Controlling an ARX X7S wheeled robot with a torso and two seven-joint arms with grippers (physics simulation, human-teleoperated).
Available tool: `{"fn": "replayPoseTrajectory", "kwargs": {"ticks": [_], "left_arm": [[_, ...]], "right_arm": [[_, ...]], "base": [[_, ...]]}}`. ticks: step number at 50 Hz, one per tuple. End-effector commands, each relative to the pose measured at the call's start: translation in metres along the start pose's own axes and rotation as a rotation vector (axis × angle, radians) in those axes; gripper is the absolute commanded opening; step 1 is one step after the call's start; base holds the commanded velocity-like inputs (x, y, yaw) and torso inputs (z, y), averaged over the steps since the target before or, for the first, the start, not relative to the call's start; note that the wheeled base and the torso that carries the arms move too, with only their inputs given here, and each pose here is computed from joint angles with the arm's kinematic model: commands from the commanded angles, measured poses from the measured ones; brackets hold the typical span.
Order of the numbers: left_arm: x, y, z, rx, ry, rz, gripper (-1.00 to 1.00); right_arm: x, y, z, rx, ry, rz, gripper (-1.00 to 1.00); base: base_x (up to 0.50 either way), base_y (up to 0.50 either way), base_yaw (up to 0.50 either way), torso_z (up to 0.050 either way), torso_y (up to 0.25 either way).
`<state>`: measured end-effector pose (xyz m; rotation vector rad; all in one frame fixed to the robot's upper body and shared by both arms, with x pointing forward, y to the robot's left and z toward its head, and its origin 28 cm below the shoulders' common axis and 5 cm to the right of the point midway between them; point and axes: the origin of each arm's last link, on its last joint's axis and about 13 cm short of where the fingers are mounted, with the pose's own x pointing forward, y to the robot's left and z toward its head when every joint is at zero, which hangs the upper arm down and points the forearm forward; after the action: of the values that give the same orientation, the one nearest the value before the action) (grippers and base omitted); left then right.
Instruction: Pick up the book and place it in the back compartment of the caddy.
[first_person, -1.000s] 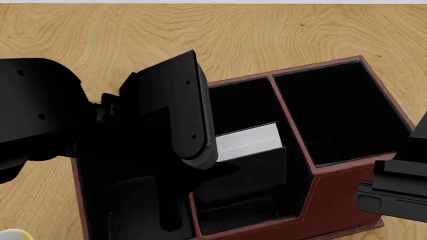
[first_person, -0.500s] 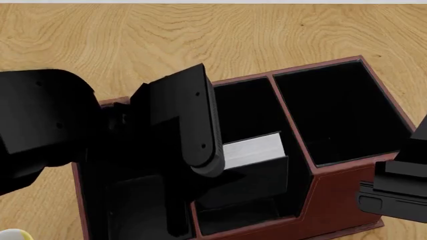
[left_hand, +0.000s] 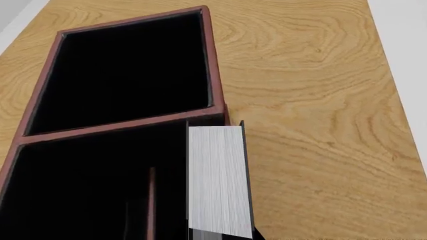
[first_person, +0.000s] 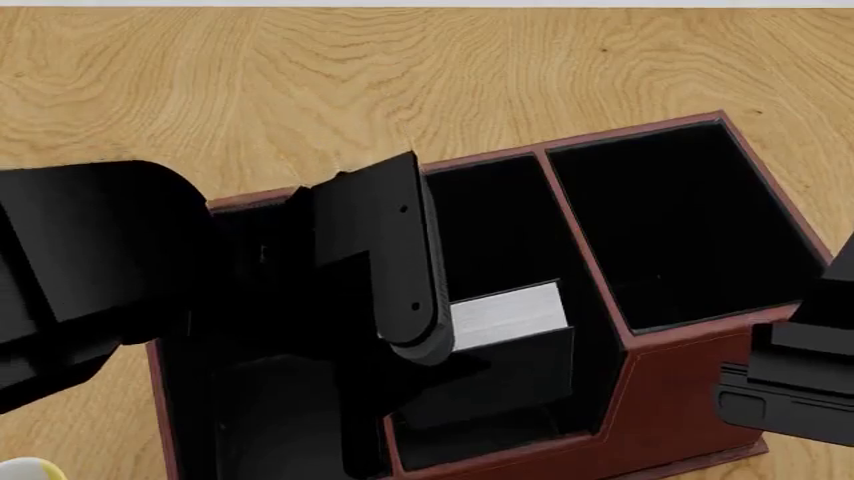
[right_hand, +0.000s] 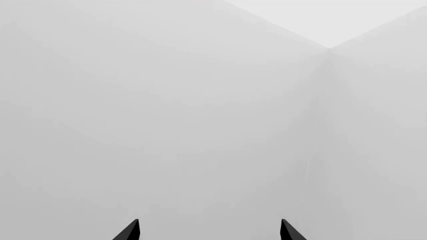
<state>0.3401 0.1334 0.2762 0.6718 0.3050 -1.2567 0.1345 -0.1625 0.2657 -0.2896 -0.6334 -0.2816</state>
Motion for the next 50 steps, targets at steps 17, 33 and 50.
{"fn": "replayPoseTrajectory", "kwargs": {"ticks": [17,33,50], "left_arm": [[0.017,0.005,-0.016,-0.042,-0.012,-0.009,-1.0],[0.026,0.004,-0.022,-0.056,-0.014,-0.023,-1.0],[0.031,0.007,-0.026,-0.055,-0.006,-0.011,-1.0]], "right_arm": [[0.0,0.0,-0.003,-0.001,0.011,-0.004,1.0],[-0.001,0.0,-0.006,-0.003,0.017,-0.009,1.0],[-0.002,0.0,-0.008,-0.004,0.021,-0.011,1.0]], "base": [[0.0,0.0,0.0,0.001,0.001],[0.0,0.0,0.0,0.0,0.001],[0.0,0.0,0.0,0.001,0.001]]}}
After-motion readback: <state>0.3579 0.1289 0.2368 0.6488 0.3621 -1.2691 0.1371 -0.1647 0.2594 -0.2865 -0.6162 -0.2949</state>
